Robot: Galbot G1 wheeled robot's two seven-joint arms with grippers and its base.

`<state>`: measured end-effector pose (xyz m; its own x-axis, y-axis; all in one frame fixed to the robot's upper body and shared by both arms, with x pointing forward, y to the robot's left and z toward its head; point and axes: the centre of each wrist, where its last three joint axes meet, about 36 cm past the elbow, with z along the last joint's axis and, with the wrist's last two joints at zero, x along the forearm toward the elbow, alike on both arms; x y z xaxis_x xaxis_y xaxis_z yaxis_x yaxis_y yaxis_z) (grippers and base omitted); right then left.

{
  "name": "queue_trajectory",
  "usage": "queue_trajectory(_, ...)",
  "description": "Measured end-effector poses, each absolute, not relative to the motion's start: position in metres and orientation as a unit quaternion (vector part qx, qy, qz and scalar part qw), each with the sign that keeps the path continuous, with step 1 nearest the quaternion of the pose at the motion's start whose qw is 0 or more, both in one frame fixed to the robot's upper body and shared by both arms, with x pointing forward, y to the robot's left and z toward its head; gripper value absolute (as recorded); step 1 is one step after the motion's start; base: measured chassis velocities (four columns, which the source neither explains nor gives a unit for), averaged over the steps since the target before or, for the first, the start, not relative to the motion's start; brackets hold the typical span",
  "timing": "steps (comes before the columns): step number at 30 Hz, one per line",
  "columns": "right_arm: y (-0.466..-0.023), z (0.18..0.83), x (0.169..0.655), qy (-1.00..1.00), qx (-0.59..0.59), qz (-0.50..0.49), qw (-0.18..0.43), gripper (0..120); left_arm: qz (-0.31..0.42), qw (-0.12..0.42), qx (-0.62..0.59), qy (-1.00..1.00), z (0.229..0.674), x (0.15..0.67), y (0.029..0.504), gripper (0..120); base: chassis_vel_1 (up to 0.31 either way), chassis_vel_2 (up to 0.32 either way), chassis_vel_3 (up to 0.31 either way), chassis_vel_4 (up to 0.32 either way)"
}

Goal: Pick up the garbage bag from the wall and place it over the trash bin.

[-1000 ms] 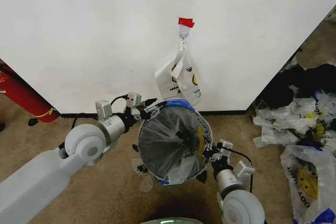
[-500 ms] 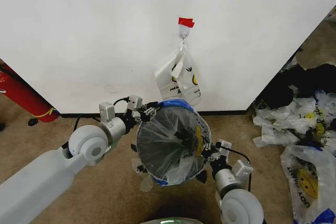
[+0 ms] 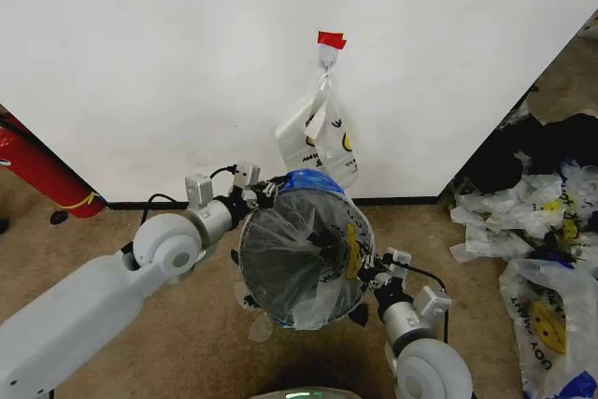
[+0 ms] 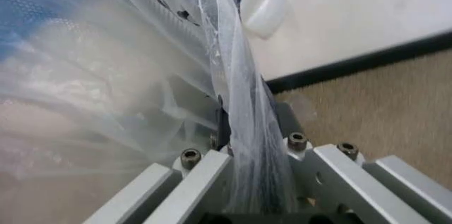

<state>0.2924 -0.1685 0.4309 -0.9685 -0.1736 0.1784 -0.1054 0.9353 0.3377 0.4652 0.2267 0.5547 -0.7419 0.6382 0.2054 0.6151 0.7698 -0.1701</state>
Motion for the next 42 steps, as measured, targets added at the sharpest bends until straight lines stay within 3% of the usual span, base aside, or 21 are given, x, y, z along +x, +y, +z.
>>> queue_trajectory(8,-0.171,0.425,0.283,-0.984,0.097,-0.128,0.074,0,-0.015,0.168,-0.363,-0.916,0.556,0.495,0.228,0,0.000,0.000,0.000,0.000)
queue_trajectory(26,-0.169,0.421,0.283,-0.983,0.115,-0.126,0.063,0,-0.036,0.190,-0.359,-0.913,0.578,0.521,0.255,0,0.000,0.000,0.000,0.000)
queue_trajectory(42,-0.167,0.416,0.275,-0.983,0.142,-0.113,0.039,0,-0.142,0.220,-0.369,-0.892,0.577,0.570,0.239,0,0.000,0.000,0.000,0.000)
